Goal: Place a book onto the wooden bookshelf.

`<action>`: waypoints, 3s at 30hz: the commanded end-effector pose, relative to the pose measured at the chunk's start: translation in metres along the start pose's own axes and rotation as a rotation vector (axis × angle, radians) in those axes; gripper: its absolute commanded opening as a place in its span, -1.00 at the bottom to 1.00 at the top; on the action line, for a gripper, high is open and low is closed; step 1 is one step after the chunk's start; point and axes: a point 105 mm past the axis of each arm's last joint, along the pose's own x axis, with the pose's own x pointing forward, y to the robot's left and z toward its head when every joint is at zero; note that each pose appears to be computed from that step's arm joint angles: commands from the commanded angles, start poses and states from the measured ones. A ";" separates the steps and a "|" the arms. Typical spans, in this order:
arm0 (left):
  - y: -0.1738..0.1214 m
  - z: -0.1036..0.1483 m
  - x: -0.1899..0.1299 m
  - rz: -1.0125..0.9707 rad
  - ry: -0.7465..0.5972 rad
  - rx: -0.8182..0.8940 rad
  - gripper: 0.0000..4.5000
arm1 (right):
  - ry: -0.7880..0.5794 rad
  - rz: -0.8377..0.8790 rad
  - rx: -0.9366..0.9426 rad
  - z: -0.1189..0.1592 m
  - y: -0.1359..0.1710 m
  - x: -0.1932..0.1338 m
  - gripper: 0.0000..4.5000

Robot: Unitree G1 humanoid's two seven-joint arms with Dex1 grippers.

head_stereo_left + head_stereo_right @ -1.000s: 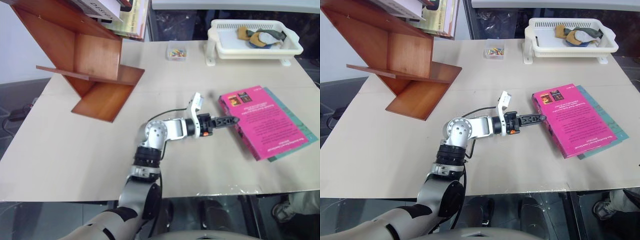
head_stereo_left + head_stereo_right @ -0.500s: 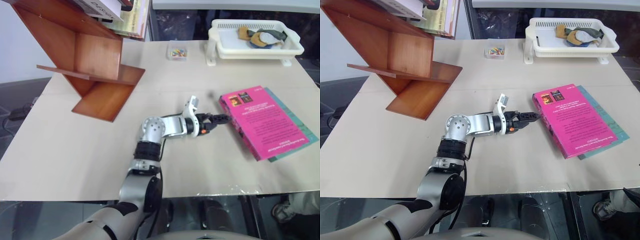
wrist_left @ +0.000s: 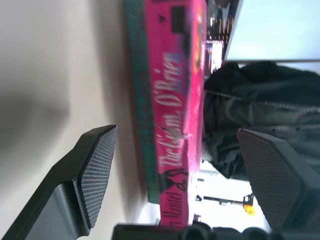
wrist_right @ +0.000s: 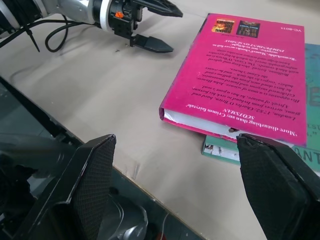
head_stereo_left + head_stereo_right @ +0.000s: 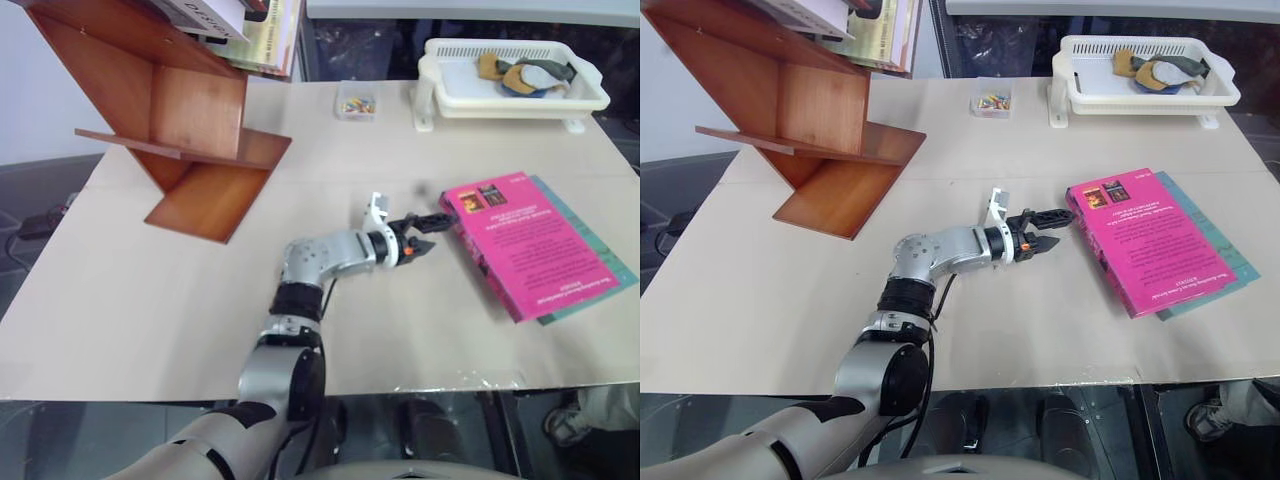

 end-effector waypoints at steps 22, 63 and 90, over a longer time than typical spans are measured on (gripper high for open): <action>-0.112 -0.068 0.046 -0.392 0.262 0.033 0.88 | -0.025 0.000 -0.019 0.000 -0.002 0.006 0.75; -0.041 0.044 -0.127 0.075 -0.230 1.411 0.88 | -0.083 -0.350 -0.007 -0.018 -0.142 0.041 0.75; -0.062 0.020 -0.179 -0.006 -0.123 1.582 0.88 | 0.005 -0.671 0.145 -0.043 -0.237 0.104 0.75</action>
